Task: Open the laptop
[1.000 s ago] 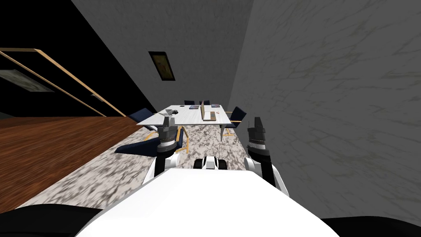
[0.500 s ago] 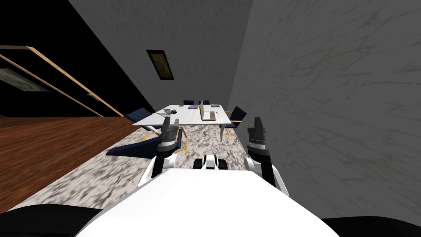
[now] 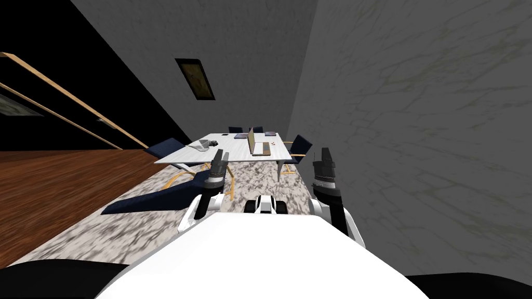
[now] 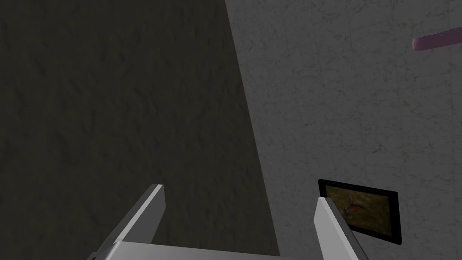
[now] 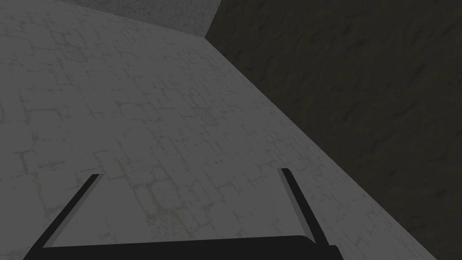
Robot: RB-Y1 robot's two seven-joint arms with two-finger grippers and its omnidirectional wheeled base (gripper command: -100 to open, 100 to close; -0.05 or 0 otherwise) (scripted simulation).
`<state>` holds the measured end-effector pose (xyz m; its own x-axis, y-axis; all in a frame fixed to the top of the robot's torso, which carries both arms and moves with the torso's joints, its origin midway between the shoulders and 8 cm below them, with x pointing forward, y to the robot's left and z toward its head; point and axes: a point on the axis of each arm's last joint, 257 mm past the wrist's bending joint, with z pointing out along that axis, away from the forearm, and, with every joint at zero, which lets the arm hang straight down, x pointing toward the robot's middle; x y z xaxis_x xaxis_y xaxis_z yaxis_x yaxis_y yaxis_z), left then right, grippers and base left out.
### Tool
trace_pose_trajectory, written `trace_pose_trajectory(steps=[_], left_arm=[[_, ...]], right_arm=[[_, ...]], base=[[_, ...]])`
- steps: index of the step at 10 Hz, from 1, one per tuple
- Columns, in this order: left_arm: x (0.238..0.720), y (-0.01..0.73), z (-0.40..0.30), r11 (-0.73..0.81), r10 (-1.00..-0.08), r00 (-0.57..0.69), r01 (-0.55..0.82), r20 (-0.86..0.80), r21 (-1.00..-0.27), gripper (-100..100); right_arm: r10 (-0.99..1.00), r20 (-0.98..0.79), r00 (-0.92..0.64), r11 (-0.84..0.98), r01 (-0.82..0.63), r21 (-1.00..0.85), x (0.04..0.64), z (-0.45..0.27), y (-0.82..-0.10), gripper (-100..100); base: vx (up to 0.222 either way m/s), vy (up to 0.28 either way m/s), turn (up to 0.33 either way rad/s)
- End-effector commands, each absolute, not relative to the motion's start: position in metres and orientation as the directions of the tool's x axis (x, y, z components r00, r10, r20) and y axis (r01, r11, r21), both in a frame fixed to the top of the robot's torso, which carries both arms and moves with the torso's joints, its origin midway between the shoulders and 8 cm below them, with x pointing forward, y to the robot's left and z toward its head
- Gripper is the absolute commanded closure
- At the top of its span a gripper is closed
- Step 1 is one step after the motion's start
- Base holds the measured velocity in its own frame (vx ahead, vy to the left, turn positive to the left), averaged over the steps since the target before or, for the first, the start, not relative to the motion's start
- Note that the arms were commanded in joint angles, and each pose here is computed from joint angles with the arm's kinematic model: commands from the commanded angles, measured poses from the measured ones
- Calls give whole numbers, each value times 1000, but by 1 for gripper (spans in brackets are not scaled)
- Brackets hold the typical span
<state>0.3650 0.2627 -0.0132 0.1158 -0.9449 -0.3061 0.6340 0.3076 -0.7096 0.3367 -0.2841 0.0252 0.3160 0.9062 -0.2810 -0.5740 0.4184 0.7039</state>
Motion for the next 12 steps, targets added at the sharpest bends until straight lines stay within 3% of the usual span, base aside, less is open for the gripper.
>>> trace_pose_trajectory(steps=[1,12], left_arm=[[380,269,-33,343,-935,138,586,-326,-734,-100],[426,290,-114,499,-864,160,389,-477,-774,-100]], right_arm=[[906,-281,316,418,-574,704,337,25,-284,0],[906,-281,316,418,-574,704,337,25,-284,0]], base=[[140,-52,-26],[166,-44,-27]])
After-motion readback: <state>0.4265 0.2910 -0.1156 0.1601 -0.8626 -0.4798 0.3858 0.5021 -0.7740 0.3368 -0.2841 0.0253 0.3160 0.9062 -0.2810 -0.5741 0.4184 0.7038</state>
